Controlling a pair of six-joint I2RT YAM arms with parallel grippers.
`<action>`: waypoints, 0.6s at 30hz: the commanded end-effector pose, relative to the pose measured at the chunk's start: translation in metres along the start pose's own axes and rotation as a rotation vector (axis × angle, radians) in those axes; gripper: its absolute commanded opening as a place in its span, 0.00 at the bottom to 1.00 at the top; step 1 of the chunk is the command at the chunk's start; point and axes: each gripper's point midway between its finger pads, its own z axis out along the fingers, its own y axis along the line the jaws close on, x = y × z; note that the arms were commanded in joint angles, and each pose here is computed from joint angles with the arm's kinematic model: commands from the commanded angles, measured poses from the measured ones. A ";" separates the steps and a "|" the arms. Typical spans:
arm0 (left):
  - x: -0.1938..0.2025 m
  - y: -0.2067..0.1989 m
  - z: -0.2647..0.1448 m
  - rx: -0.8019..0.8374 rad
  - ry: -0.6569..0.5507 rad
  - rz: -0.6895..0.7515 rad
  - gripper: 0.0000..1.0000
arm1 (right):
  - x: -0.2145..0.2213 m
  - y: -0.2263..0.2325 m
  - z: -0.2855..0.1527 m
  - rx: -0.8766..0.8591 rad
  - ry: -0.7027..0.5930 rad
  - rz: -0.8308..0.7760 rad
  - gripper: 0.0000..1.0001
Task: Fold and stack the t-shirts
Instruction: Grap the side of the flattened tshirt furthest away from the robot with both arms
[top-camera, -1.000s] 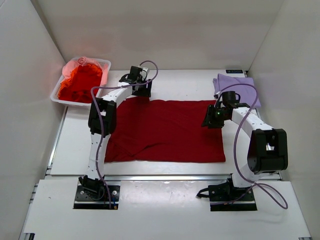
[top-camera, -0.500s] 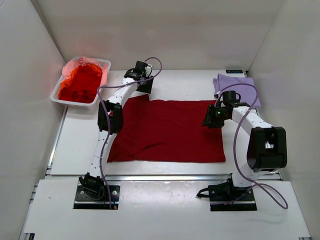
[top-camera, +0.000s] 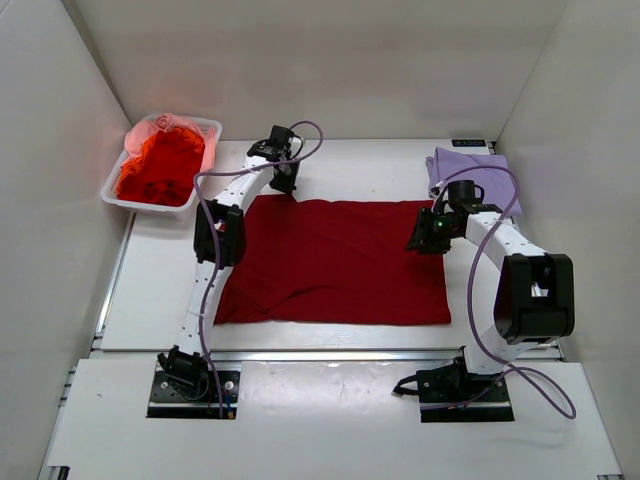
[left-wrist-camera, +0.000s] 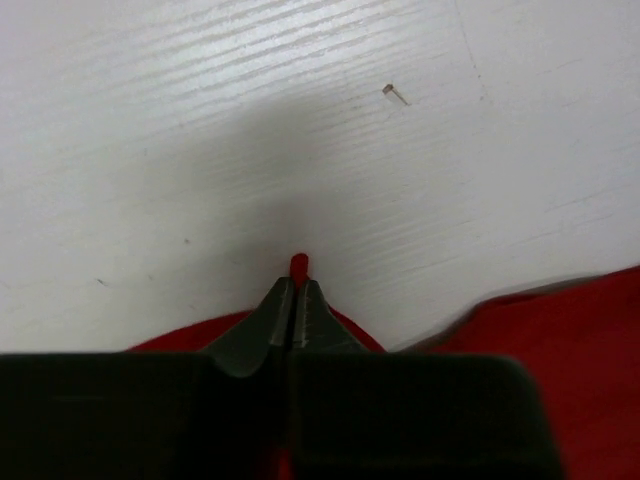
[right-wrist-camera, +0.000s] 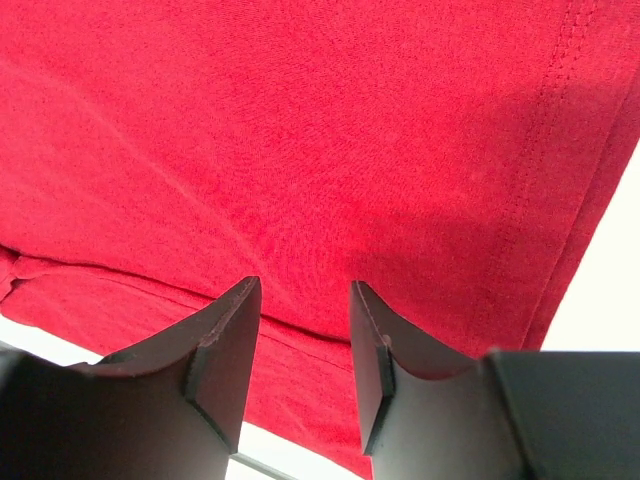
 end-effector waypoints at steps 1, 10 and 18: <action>0.013 -0.009 -0.013 0.009 0.064 0.014 0.00 | -0.024 0.005 -0.013 -0.014 -0.079 -0.023 0.38; -0.055 0.013 -0.085 0.044 -0.126 -0.100 0.00 | -0.100 -0.030 -0.013 0.105 -0.281 0.030 0.42; -0.093 0.037 -0.183 0.100 -0.464 -0.233 0.00 | -0.137 -0.064 0.021 0.207 -0.265 0.032 0.44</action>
